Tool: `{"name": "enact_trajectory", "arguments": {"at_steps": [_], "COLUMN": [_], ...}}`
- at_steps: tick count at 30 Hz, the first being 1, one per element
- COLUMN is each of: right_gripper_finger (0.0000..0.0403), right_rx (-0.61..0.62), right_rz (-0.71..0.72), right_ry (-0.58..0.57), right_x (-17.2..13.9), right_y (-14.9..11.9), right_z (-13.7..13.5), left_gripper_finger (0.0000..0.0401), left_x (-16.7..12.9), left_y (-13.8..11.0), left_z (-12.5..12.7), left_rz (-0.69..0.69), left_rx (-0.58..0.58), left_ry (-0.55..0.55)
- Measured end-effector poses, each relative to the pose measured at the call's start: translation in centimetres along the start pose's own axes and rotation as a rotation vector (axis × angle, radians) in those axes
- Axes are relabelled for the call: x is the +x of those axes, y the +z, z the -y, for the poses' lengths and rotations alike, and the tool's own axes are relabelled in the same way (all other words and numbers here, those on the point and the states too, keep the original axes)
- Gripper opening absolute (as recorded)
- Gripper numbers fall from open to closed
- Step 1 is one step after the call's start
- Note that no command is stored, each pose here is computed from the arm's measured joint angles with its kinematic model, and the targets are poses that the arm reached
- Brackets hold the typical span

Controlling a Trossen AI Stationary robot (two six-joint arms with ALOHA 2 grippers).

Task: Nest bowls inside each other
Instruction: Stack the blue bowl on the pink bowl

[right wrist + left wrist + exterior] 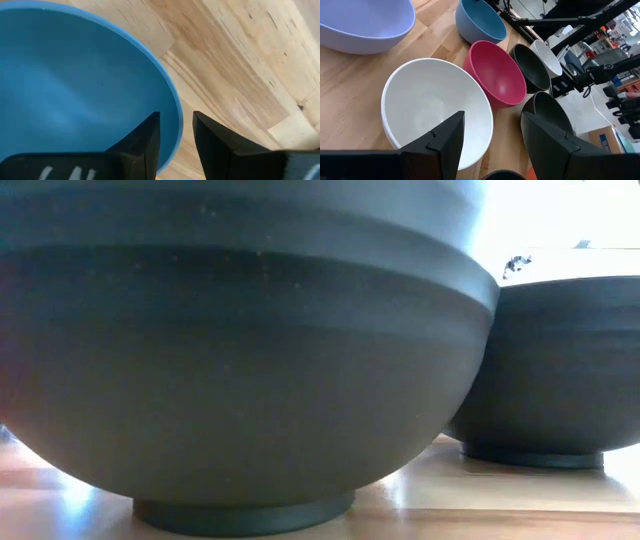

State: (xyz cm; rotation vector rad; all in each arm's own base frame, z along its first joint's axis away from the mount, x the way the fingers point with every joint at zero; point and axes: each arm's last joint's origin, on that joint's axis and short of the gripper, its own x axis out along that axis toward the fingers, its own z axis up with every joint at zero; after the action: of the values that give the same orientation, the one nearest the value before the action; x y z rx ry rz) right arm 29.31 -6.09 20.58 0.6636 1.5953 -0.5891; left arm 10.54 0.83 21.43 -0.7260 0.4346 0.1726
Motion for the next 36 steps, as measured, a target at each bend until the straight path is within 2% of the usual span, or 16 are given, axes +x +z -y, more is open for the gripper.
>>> {"name": "enact_trajectory", "arguments": {"at_steps": [9,19,24,31,33,36], "right_gripper_finger": [0.0103,0.0052,0.0061,0.0072,0.0059,0.0019], "right_rx": [0.000,0.000,-0.001,0.001,0.004,0.000], "right_rz": [0.014,0.046,0.041,0.007,0.007,0.004], "right_ry": [-0.019,-0.038,-0.009,-0.030,-0.032,-0.033], "right_x": [0.2,0.2,0.3,1.4,1.5,1.5], "right_y": [0.2,0.4,0.5,1.0,1.0,1.0], "right_z": [0.0,0.0,-0.2,-0.4,-0.4,-0.4], "left_gripper_finger": [0.0184,0.0184,0.0184,0.0184,0.0184,0.0184], "left_x": [0.0,0.0,0.0,0.0,0.0,0.0], "left_y": [0.0,0.0,0.0,0.0,0.0,0.0], "left_z": [0.0,0.0,0.0,0.0,0.0,0.0], "left_rz": [0.001,0.002,0.002,0.002,0.002,0.002], "left_rx": [-0.001,-0.001,-0.001,-0.001,-0.001,-0.001], "left_ry": [0.000,0.002,0.002,0.002,0.002,0.002]}}
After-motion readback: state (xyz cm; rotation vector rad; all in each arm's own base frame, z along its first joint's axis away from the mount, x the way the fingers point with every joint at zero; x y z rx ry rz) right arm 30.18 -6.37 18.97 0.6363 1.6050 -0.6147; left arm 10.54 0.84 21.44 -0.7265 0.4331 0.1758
